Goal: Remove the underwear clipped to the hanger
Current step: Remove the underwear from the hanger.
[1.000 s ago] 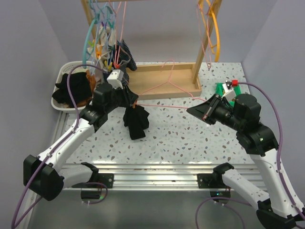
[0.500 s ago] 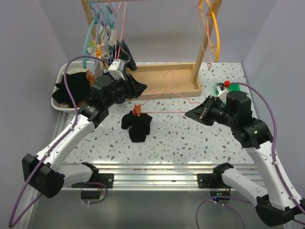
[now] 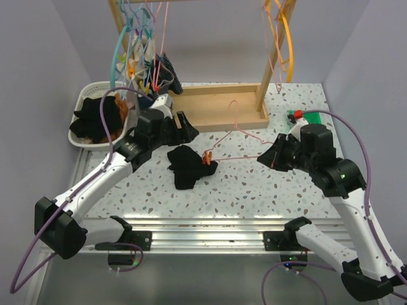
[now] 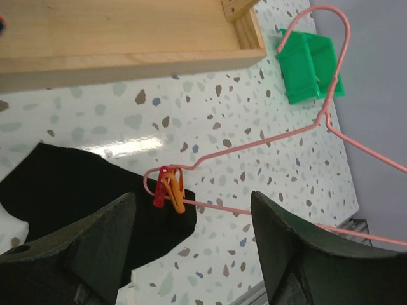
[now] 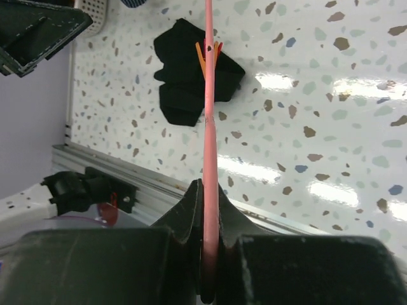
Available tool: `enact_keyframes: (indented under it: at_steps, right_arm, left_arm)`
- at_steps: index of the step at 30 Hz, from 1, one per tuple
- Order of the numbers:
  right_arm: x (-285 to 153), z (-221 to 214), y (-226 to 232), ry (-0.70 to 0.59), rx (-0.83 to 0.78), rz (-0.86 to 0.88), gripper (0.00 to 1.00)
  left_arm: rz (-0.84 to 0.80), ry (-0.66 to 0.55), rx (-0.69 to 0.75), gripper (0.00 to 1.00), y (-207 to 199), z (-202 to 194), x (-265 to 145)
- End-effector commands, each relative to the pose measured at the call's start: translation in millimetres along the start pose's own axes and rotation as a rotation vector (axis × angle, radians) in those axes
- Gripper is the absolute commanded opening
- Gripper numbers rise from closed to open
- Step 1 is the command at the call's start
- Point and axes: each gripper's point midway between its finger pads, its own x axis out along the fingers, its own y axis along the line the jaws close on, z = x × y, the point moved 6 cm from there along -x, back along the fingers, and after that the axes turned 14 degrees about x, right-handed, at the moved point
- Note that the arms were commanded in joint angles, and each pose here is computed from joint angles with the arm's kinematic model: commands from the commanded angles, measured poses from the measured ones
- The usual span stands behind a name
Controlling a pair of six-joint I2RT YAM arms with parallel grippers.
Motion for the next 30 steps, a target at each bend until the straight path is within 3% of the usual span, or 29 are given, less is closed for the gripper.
enact_keyframes:
  at_steps: [1, 8, 11, 17, 22, 30]
  right_arm:
    - [-16.6, 19.9, 9.3, -0.123, -0.129, 0.019, 0.0]
    - [-57.3, 54.0, 23.2, -0.245, -0.32, -0.087, 0.0]
    - [-60.1, 56.0, 25.3, -0.239, -0.374, -0.082, 0.0]
    - [-11.4, 16.6, 21.3, 0.007, -0.324, 0.119, 0.0]
    - [20.4, -7.1, 3.9, 0.068, -0.229, 0.181, 0.0]
    - [33.6, -20.6, -10.9, 0.113, -0.192, 0.169, 0.0]
  left_arm:
    - [-0.07, 0.006, -0.042, 0.76, -27.5, -3.0, 5.3]
    - [-0.075, -0.052, -0.064, 0.76, -36.4, 13.4, 2.4]
    - [-0.066, -0.057, -0.055, 0.76, -35.6, 14.5, -3.4]
    - [-0.026, -0.043, -0.079, 0.77, -19.5, -12.2, -7.8]
    - [-0.006, -0.008, -0.126, 0.77, -6.5, -44.2, -4.5]
    - [0.015, 0.051, -0.202, 0.77, 4.1, -78.7, 9.1]
